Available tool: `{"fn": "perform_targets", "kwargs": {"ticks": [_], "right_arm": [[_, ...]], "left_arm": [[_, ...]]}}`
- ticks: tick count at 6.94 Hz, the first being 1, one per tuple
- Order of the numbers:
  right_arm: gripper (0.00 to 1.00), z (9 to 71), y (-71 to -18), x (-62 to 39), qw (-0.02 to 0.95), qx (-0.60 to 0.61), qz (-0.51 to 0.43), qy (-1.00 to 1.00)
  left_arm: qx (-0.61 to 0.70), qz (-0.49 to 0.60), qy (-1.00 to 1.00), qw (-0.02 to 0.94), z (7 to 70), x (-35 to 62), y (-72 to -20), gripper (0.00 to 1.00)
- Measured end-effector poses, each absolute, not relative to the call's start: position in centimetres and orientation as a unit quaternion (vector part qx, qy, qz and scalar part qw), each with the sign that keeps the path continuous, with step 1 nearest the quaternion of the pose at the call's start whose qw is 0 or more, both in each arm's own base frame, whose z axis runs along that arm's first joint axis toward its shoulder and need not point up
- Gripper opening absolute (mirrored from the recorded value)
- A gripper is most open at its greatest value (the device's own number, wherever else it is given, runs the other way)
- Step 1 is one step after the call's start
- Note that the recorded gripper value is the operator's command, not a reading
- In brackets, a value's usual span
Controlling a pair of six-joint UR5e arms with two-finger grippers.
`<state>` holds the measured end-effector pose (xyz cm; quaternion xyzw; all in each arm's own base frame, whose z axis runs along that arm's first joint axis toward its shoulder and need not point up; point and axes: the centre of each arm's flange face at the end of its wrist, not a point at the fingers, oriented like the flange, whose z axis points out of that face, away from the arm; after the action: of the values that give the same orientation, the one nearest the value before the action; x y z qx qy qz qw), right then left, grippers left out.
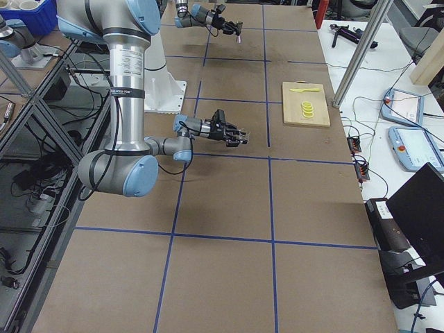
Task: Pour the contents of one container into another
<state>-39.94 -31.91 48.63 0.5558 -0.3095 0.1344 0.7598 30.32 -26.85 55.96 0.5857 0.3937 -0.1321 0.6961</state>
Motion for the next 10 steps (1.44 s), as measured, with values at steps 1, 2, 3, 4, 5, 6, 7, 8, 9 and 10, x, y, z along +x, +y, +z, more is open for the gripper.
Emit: {"fn": "perform_targets", "kwargs": {"ticks": [1, 2, 3, 4, 5, 6, 7, 8, 9, 10], "right_arm": [[0.0, 48.6, -31.9, -39.9, 0.76, 0.556, 0.135, -0.309], [0.0, 48.6, -31.9, -39.9, 0.76, 0.556, 0.135, -0.309], [0.0, 48.6, -31.9, -39.9, 0.759, 0.556, 0.135, -0.309], [0.0, 48.6, -31.9, -39.9, 0.759, 0.556, 0.135, -0.31], [0.0, 48.6, -31.9, -39.9, 0.759, 0.556, 0.135, -0.31], [0.0, 48.6, -31.9, -39.9, 0.759, 0.556, 0.135, -0.31], [0.0, 48.5, -31.9, -39.9, 0.759, 0.556, 0.135, -0.31], [0.0, 48.5, -31.9, -39.9, 0.759, 0.556, 0.135, -0.31], [0.0, 48.4, -31.9, -39.9, 0.759, 0.556, 0.135, -0.311], [0.0, 48.3, -31.9, -39.9, 0.758, 0.556, 0.136, -0.312]], "left_arm": [[0.579, -0.13, 0.386, 0.707, 56.9, 30.9, -26.6, 0.0], [0.571, -0.132, 0.384, 0.713, 57.6, 31.3, -26.5, 0.0], [0.561, -0.141, 0.388, 0.718, 58.0, 31.7, -26.5, 0.0], [0.556, -0.158, 0.385, 0.72, 58.2, 32.0, -26.6, 0.0], [0.559, -0.175, 0.377, 0.718, 58.2, 32.3, -26.7, 0.0], [0.564, -0.186, 0.367, 0.717, 58.2, 32.7, -26.8, 0.0], [0.568, -0.188, 0.357, 0.718, 58.0, 33.3, -26.8, 0.0], [0.57, -0.186, 0.35, 0.72, 57.7, 34.0, -26.9, 0.0], [0.57, -0.183, 0.349, 0.721, 57.4, 34.7, -26.9, 0.0], [0.569, -0.18, 0.352, 0.721, 57.1, 35.3, -26.7, 0.0]]}}
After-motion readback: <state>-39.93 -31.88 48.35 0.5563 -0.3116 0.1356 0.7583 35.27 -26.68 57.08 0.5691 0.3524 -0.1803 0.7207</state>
